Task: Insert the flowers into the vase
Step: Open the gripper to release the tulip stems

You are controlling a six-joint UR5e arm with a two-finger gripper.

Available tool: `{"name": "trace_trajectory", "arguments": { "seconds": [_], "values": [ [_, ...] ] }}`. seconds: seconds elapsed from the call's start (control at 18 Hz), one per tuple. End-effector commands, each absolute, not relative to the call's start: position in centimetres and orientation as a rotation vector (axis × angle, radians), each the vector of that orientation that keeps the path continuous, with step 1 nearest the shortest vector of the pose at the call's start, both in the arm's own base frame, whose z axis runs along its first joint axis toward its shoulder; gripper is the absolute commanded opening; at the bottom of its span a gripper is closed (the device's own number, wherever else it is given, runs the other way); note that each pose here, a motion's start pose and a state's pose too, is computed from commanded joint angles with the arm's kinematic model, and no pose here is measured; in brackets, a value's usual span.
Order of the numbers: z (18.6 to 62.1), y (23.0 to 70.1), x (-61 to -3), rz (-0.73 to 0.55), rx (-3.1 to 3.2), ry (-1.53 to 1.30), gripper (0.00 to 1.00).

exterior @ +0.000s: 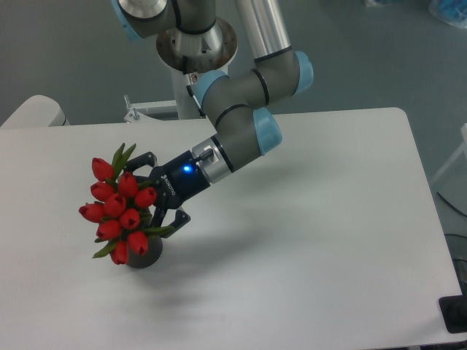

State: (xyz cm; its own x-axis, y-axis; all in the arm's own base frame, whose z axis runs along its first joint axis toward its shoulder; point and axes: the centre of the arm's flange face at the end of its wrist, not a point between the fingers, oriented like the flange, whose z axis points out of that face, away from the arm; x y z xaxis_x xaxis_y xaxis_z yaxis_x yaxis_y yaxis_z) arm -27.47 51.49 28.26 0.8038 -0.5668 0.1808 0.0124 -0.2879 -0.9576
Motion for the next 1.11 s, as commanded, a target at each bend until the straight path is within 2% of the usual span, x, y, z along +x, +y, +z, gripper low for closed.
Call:
{"name": "trace_trajectory", "arguments": {
  "seconds": [0.56,1.11],
  "values": [
    [27.4,50.8,-27.5,-0.602,-1.799,0.411,1.00],
    [26.7,46.3,-29.3,-0.473,-1.781,0.425,1.00]
  ]
}}
